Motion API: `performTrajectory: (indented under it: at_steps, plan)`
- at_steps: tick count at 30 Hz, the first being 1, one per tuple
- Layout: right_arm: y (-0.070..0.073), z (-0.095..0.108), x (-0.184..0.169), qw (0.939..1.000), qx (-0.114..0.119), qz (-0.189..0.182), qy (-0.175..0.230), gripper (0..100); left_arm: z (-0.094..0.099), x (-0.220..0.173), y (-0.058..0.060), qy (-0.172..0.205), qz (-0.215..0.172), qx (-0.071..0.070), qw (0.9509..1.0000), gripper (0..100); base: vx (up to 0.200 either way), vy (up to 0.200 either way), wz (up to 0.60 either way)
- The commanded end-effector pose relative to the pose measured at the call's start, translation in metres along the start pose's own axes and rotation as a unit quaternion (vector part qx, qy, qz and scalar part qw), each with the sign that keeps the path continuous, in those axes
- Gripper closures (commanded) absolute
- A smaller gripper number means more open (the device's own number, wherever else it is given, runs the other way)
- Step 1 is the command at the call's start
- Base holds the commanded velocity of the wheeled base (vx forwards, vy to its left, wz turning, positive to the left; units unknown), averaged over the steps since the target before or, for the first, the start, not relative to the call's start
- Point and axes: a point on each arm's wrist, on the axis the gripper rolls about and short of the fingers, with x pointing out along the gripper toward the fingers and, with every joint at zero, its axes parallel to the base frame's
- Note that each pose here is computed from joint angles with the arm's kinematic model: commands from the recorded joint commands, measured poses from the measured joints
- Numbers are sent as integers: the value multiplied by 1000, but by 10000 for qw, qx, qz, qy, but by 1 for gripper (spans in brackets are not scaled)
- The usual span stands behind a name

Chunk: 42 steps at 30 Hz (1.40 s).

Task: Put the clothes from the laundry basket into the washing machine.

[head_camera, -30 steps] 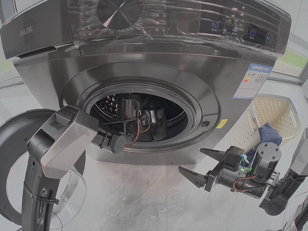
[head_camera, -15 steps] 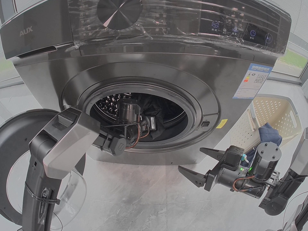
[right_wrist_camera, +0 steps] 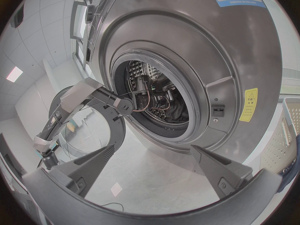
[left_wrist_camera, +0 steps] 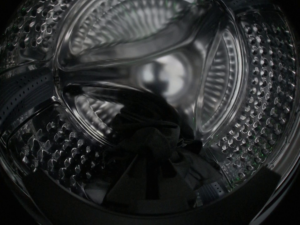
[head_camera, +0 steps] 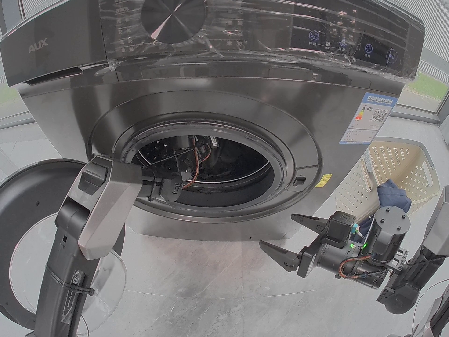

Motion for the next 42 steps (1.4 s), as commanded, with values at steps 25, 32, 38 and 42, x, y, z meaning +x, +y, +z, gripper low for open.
performTrajectory:
  at_steps: [25,32,38,42]
  plan:
    - [6,-10,-12,9995,43,75,291,0,-30,-158,-47,1520,-1285,1004,9748,0,0,0,0]
    - [11,-4,-28,9997,29,129,221,0,-24,-244,-53,1590,-1908,1009,9634,0,0,0,0]
    - [8,3,-45,9997,47,-203,82,0,4,-309,-50,1653,-2272,805,9563,0,0,0,0]
    - [4,9,-57,9988,79,-485,-75,0,24,-329,-39,1438,-2298,673,9602,0,0,0,0]
